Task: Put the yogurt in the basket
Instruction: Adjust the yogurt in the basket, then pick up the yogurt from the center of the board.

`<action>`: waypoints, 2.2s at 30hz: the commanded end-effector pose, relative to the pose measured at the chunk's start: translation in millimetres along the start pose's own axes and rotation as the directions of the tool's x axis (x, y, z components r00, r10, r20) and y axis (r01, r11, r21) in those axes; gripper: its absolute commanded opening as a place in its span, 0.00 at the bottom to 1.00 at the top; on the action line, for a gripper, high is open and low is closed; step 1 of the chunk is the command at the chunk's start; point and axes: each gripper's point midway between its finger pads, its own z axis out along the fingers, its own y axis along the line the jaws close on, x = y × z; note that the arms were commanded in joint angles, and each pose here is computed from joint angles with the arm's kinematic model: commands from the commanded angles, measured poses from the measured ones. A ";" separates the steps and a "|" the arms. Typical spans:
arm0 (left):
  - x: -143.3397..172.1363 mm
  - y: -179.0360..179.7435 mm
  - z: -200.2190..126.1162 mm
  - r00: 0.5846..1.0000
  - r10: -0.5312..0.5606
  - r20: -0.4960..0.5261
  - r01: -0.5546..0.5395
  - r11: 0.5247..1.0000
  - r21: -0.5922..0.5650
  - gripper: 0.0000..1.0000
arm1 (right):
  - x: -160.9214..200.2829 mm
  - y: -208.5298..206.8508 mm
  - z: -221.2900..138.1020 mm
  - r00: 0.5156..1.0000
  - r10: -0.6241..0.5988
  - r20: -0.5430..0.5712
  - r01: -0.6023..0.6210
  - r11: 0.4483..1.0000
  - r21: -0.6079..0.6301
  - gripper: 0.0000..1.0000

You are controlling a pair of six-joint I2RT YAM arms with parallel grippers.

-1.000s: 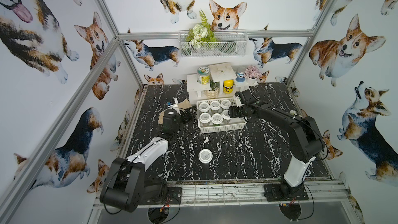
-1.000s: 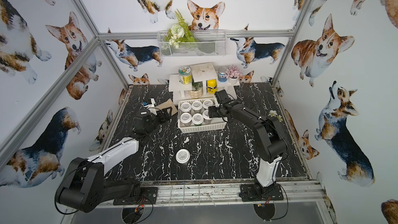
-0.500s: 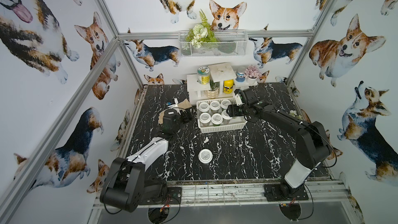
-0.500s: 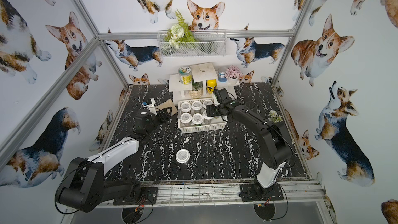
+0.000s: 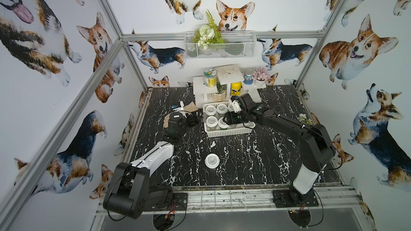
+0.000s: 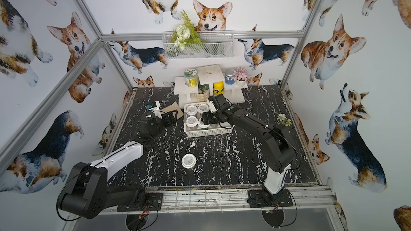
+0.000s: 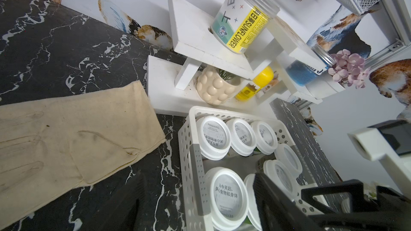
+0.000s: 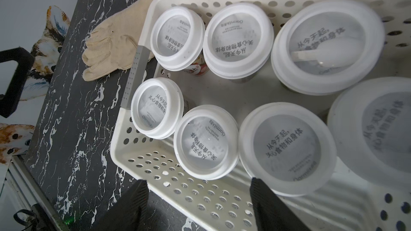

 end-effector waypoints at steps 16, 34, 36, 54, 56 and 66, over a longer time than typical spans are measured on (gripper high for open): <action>-6.7 -3.7 0.7 1.000 0.008 0.020 -0.008 1.000 0.011 0.82 | 7.1 -1.1 20.3 1.000 0.008 -0.027 -0.008 1.000 -0.016 0.78; -6.8 -3.4 0.5 1.000 0.009 0.021 -0.009 1.000 0.011 0.82 | 12.1 35.4 -33.1 0.998 -0.050 0.043 0.049 0.999 0.014 0.79; -7.1 -3.8 0.4 1.000 0.009 0.021 -0.009 1.000 0.011 0.81 | 28.7 39.6 -35.2 0.995 -0.093 0.027 0.091 0.993 0.071 0.79; -6.0 -2.4 0.6 1.000 0.004 0.019 -0.004 1.000 0.009 0.82 | 119.9 115.2 -33.5 0.967 -0.250 -0.048 0.253 0.963 0.095 1.00; -5.9 -2.1 0.9 1.000 0.000 0.019 0.000 1.000 0.010 0.82 | 126.8 119.5 -31.9 0.964 -0.258 -0.060 0.262 0.960 0.093 1.00; -6.5 -0.9 0.0 1.000 -0.004 0.021 0.004 1.000 0.012 0.82 | 166.8 141.6 -23.2 0.943 -0.307 -0.128 0.315 0.948 0.052 1.00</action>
